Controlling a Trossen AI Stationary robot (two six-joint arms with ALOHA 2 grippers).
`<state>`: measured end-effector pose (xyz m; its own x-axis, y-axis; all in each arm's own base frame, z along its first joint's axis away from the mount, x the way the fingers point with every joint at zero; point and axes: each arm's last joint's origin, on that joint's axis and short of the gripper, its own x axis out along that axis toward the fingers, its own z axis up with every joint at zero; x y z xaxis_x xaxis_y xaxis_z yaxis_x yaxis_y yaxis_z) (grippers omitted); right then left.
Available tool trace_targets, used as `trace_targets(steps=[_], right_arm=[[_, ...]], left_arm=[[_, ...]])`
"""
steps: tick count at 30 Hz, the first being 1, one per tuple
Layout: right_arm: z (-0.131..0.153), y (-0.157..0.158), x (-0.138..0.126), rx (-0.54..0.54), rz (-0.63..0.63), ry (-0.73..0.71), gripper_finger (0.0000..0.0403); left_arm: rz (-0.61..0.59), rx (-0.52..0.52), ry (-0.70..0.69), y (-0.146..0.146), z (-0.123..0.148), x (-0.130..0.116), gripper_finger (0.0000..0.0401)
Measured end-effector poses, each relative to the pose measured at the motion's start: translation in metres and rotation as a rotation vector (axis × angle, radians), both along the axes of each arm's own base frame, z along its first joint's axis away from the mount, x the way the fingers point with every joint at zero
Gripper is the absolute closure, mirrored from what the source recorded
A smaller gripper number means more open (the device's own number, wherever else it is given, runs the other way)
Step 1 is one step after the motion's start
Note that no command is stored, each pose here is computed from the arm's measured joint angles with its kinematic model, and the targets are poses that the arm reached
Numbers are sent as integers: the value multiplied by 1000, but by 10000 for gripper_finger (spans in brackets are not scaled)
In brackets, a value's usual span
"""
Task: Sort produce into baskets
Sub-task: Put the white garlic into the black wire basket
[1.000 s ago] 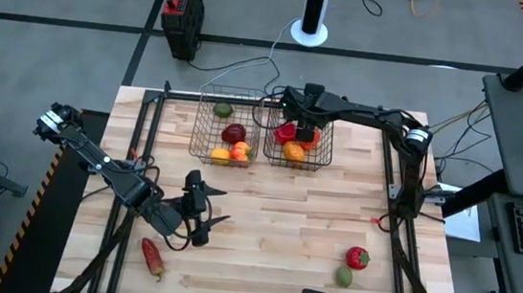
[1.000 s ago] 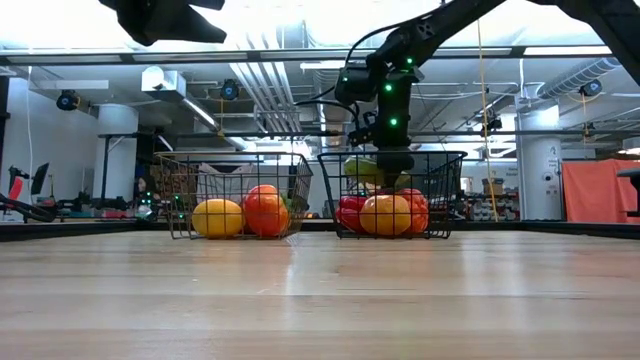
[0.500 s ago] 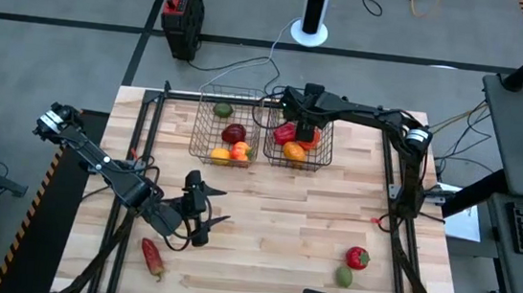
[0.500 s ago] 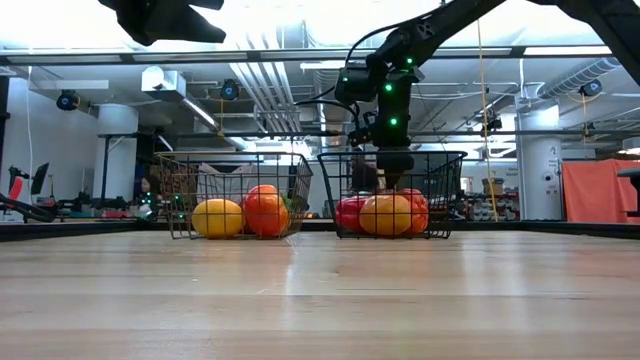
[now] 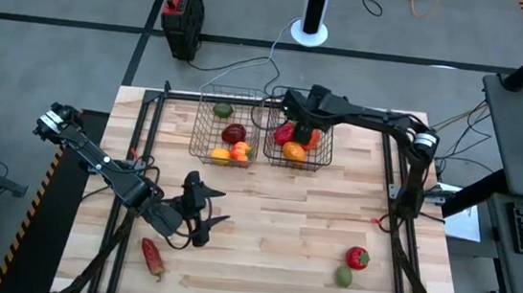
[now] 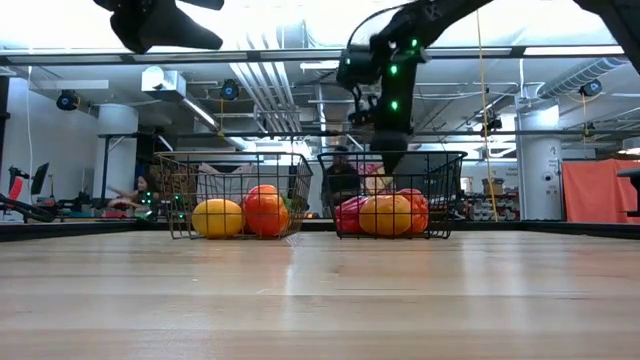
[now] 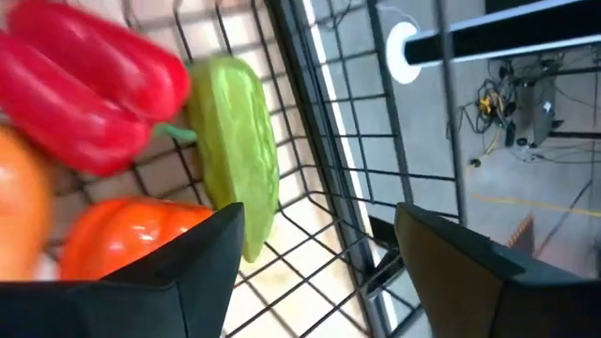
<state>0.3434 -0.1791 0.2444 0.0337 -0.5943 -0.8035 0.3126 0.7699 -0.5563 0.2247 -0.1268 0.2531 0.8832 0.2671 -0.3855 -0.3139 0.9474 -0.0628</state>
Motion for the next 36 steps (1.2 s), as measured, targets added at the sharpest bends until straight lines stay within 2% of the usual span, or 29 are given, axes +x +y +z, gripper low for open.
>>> trace_targets(steps=[4,8,12,18,23,26,30,36], right_arm=[[21,19,-2,-11,-19,-88,143],[42,41,-7,2,-21,-173,149],[59,67,-10,27,3,-261,147],[71,111,-16,59,41,-362,149],[69,153,-13,102,90,-407,145],[66,178,-11,121,131,-429,145],[61,209,-12,93,164,-466,147],[60,242,-17,89,171,-521,140]], left_arm=[[-26,-85,17,-1,-2,-1,117],[-95,-158,91,-4,-4,-3,118],[-60,-195,176,-7,2,-5,119],[-19,-159,426,-25,9,-5,119],[-76,-92,700,-50,-3,-5,119],[-57,-32,855,-64,-12,-10,119],[20,34,964,-78,-16,-20,119],[32,3,1001,-92,-20,-44,119]])
